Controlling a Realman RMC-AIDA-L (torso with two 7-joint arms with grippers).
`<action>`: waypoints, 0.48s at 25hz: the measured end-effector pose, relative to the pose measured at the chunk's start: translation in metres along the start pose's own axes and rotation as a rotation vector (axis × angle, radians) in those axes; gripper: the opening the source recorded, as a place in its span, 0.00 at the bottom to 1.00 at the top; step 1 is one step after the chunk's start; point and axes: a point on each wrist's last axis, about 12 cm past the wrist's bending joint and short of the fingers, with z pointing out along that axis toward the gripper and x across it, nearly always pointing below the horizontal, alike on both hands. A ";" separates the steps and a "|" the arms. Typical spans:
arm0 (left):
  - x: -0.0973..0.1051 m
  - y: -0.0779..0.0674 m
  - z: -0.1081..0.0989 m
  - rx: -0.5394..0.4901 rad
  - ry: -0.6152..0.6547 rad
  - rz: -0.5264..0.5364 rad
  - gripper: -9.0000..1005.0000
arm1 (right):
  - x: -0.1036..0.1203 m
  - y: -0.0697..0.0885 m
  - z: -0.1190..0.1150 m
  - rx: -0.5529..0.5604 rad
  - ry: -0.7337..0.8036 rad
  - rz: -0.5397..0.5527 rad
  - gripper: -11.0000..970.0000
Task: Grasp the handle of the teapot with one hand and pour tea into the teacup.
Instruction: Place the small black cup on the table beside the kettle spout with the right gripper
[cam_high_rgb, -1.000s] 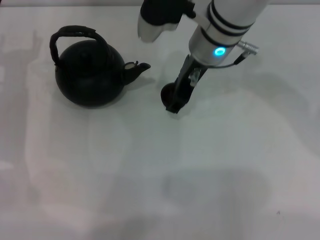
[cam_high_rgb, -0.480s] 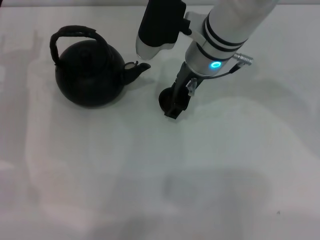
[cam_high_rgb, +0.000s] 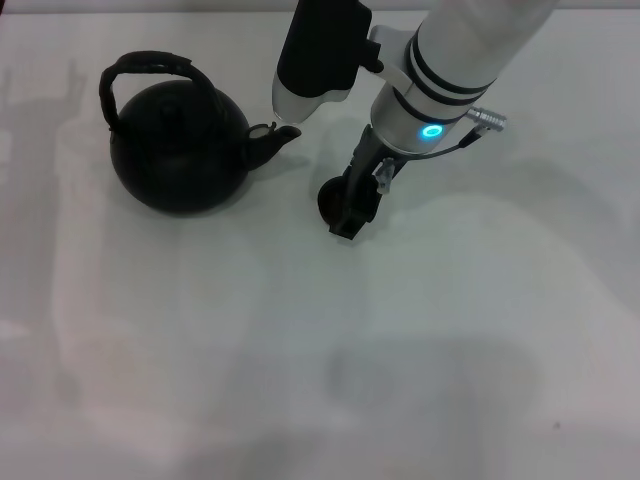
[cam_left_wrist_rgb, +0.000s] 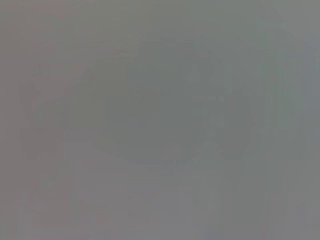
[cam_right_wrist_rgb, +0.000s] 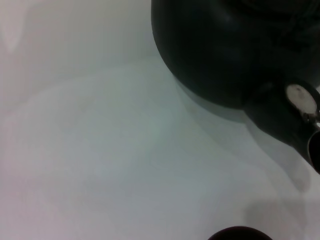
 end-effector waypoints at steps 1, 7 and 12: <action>0.000 0.000 0.000 -0.002 -0.001 -0.001 0.88 | 0.000 0.000 0.000 0.001 -0.001 0.000 0.80; -0.001 0.003 0.001 -0.021 -0.007 -0.010 0.88 | 0.000 -0.001 0.001 0.005 -0.005 0.000 0.80; -0.001 0.003 0.001 -0.021 -0.006 -0.009 0.88 | 0.000 0.002 0.002 -0.001 -0.008 -0.003 0.81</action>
